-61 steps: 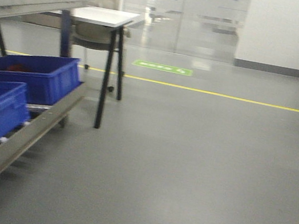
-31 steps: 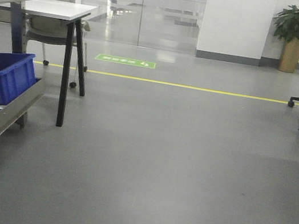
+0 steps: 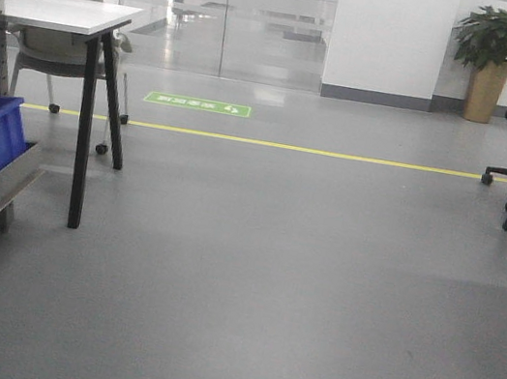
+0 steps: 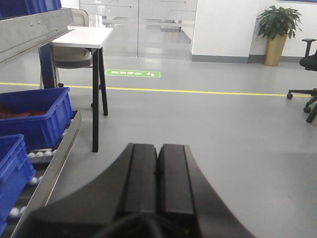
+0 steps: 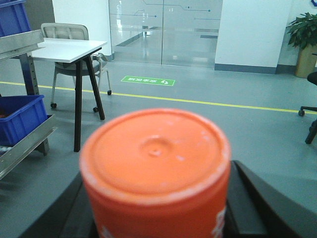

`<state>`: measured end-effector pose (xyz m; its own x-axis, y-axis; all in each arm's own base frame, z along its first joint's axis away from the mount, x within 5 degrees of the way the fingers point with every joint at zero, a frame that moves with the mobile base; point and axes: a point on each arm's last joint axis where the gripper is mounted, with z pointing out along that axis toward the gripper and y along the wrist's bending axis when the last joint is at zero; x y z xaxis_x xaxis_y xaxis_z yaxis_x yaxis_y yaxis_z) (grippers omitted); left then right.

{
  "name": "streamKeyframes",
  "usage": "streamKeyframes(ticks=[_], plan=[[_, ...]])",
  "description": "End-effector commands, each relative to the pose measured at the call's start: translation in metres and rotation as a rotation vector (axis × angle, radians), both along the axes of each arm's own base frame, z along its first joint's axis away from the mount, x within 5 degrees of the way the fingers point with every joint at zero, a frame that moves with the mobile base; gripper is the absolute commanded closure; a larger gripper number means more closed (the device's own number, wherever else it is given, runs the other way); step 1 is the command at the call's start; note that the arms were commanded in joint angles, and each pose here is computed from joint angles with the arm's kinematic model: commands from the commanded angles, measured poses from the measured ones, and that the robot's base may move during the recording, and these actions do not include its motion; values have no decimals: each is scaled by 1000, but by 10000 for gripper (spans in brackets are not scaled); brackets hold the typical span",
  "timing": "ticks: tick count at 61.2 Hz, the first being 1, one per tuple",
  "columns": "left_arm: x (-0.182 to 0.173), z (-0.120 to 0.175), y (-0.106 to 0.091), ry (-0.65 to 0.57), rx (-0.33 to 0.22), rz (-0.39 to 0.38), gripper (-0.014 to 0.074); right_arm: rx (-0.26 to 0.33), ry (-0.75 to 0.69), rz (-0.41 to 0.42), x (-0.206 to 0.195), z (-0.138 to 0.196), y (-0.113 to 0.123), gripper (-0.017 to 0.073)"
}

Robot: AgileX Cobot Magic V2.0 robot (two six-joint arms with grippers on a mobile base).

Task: Grab orange capacitor from left shelf to right conveyor
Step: 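Drive the base away from the shelf holding the cylinder in the right gripper, then drive the base past the desk up to the red-framed conveyor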

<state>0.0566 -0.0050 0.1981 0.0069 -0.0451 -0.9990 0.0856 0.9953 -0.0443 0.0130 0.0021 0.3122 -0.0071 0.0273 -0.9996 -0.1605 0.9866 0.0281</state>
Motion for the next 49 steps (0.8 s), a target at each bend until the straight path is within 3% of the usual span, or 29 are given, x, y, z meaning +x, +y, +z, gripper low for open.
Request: streamKeyframes(ticks=[1,49], plan=[[-2,10,1,-104,-14,6,720,6,-100,-10,-1,16,0,433],[-1,10,1,-100,-14,6,720,6,-99,-10,-1,16,0,433]])
